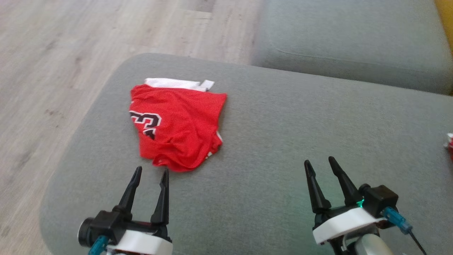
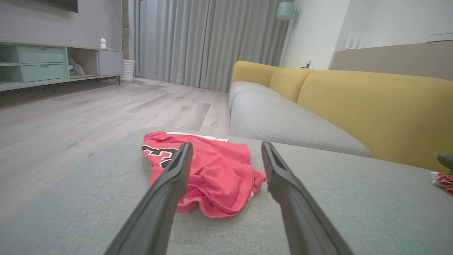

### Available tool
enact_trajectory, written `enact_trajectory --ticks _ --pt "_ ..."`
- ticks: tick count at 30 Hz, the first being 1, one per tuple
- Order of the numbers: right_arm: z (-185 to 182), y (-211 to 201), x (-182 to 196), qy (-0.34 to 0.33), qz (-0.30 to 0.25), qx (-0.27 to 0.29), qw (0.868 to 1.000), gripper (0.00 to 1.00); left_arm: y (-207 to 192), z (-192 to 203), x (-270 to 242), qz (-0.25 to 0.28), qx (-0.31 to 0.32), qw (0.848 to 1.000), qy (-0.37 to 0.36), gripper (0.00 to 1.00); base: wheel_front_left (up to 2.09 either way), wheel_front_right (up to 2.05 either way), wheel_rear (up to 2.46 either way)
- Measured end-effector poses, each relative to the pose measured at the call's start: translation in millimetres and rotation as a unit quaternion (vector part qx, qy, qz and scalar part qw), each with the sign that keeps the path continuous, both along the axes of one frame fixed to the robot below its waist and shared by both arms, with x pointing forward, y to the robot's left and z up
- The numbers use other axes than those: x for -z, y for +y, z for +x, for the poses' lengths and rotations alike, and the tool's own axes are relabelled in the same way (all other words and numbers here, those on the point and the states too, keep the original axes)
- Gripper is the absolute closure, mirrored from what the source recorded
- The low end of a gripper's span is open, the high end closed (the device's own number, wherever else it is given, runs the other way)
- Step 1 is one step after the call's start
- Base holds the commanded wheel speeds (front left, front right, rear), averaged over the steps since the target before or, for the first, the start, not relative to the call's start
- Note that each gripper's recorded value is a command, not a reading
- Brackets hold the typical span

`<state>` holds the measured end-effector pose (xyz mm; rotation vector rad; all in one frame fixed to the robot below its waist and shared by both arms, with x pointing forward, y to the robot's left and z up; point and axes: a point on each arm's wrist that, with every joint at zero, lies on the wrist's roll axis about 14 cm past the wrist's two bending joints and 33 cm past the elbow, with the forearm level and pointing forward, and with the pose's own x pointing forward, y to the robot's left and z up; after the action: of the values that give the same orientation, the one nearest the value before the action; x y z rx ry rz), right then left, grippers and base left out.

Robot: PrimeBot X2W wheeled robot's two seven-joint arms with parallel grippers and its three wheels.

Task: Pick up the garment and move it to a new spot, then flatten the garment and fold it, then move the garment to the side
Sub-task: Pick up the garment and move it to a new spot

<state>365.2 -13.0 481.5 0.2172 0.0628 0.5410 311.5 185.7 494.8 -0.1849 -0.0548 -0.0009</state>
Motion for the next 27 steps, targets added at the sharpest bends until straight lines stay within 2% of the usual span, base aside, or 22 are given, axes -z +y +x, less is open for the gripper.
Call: enact_trajectory --ticks 5,11,15,21,24,27 --pt "-4.6 25.7 -1.7 -0.001 0.0 -0.04 0.999 0.0 15.8 -15.1 2.1 -0.003 -0.03 1.0 0.001 0.0 0.0 0.0 0.0" --pt "-6.1 29.7 1.0 0.003 0.0 -0.047 0.999 0.0 18.7 -15.2 4.0 -0.001 -0.034 0.999 0.005 0.0 0.0 0.0 0.0" --pt "-3.4 24.1 9.8 0.014 -0.002 -0.039 0.999 0.0 12.9 -4.9 9.0 0.036 -0.009 0.999 0.019 0.0 0.0 0.0 0.0" --pt "15.0 14.5 15.7 0.015 -0.007 -0.022 1.0 0.0 -18.5 56.4 0.6 0.102 0.083 0.991 0.034 0.0 0.0 0.0 0.0" --pt "33.8 7.4 11.6 0.007 0.002 -0.006 1.0 0.0 -39.7 91.8 8.3 0.146 0.144 0.976 0.076 0.0 0.0 0.0 0.0" --pt "48.4 2.0 14.5 0.007 0.006 0.005 1.0 0.0 -48.7 122.5 22.2 0.174 0.178 0.961 0.116 0.0 0.0 0.0 0.0"
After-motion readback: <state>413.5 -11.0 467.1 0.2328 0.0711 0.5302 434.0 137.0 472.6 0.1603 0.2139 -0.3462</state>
